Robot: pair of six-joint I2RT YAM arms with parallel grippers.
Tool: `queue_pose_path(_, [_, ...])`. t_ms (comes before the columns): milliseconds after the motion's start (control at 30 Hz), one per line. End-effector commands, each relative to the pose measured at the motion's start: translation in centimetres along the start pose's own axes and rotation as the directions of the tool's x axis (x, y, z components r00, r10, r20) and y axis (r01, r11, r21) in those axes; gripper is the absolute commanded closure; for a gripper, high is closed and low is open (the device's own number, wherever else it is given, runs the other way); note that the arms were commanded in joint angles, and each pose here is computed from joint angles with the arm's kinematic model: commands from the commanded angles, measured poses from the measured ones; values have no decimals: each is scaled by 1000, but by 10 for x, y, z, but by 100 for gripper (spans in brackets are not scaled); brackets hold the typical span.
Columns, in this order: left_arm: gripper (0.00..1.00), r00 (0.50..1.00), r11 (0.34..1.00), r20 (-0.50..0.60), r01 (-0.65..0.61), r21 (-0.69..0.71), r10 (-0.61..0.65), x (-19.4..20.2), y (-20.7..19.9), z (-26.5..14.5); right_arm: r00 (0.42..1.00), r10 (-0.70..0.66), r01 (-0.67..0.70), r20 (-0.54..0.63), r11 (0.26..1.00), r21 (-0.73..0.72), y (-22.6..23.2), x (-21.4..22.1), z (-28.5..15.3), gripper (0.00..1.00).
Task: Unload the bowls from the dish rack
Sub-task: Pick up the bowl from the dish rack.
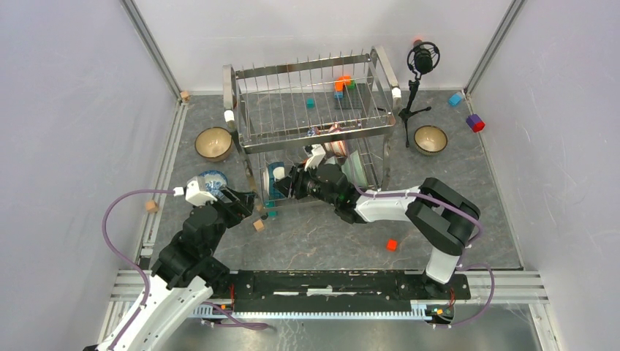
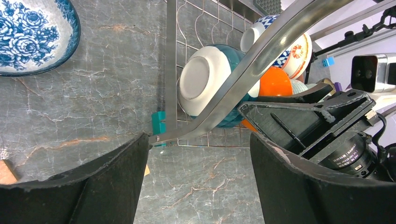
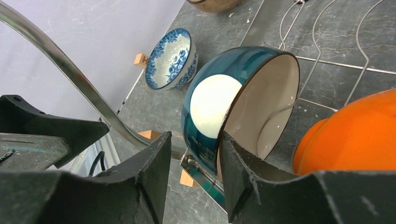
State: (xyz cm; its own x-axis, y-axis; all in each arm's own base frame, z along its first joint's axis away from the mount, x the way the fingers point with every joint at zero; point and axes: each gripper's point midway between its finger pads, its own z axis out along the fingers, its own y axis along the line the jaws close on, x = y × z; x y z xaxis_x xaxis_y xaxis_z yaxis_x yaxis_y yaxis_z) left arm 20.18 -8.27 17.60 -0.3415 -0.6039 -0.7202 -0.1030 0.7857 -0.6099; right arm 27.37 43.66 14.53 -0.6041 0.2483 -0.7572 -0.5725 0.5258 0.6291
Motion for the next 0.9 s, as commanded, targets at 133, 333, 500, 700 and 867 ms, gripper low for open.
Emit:
queue_pose_path(133, [16,1000,1000,7,-10,14,10,-1,-6,5,998,50,-46,27,990,-135,23,-12,5,59])
queue_pose_path(333, [17,1000,1000,-2,-13,15,13,0,-6,5,1000,24,-23,-1,982,-189,27,-5,5,62])
queue_pose_path(500, [17,1000,1000,-2,-13,11,13,1,-5,5,999,43,-43,-7,968,-246,26,-6,0,63])
queue_pose_path(700, [17,1000,1000,-6,-16,5,16,2,-4,7,998,56,-58,-16,944,-324,34,-9,-2,64])
queue_pose_path(867, [17,1000,1000,-6,-19,1,19,2,-4,7,997,63,-72,-37,932,-354,38,-5,0,72])
